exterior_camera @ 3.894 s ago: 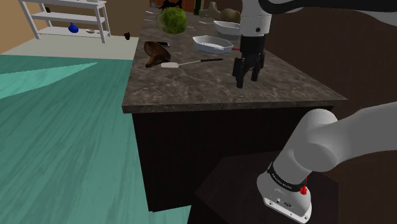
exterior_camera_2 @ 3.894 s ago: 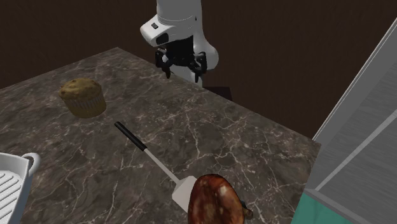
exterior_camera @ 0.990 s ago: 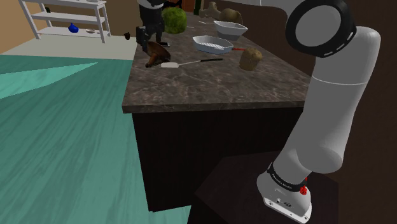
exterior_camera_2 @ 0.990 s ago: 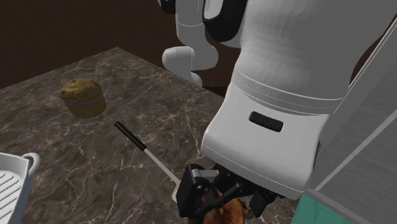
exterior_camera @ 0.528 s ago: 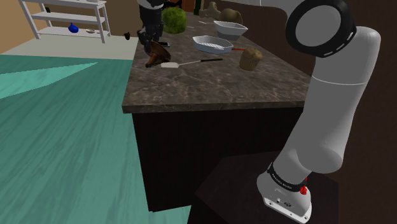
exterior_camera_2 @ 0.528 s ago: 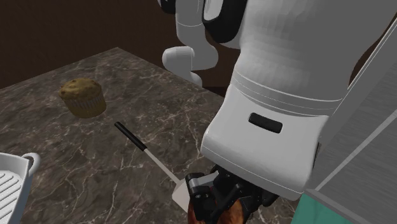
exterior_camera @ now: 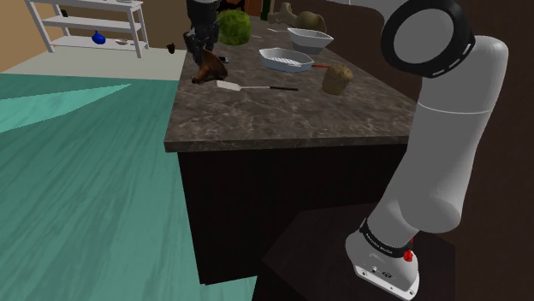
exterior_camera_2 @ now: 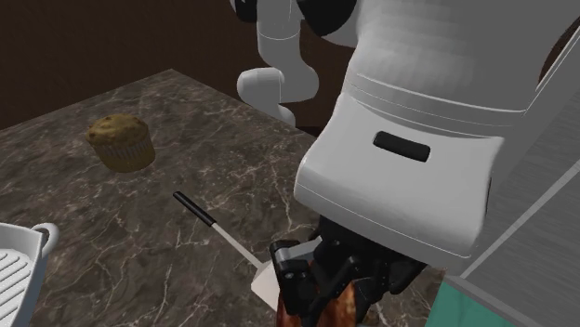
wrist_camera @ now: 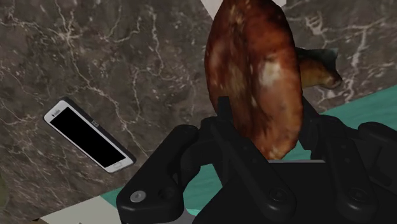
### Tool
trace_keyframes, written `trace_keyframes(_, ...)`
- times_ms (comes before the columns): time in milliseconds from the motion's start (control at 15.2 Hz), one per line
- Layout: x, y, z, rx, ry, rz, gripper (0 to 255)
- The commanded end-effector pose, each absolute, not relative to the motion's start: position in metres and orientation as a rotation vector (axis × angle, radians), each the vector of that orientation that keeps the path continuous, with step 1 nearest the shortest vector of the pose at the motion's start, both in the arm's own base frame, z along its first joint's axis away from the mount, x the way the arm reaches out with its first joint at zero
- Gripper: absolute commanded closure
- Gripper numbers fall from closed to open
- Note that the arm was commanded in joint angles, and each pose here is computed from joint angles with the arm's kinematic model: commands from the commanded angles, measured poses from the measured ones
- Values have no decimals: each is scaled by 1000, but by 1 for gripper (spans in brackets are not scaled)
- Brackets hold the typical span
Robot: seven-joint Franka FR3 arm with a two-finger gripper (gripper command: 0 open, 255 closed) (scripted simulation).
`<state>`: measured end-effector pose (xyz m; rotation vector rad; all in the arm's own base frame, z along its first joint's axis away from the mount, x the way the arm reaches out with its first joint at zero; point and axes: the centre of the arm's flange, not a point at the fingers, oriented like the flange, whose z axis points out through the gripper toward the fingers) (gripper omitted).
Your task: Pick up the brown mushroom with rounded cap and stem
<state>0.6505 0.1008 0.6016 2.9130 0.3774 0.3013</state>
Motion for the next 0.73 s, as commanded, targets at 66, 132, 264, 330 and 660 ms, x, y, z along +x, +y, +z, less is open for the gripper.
trace_keyframes(66, 650, 101, 618, 2913, 377, 302, 255)
trace_keyframes(132, 650, 101, 623, 2913, 377, 302, 255)
trace_keyframes(264, 650, 101, 634, 2913, 377, 302, 255)
trace_keyframes(330, 650, 101, 639, 2913, 377, 302, 255)
trace_keyframes(660, 650, 101, 661, 2913, 377, 302, 255)
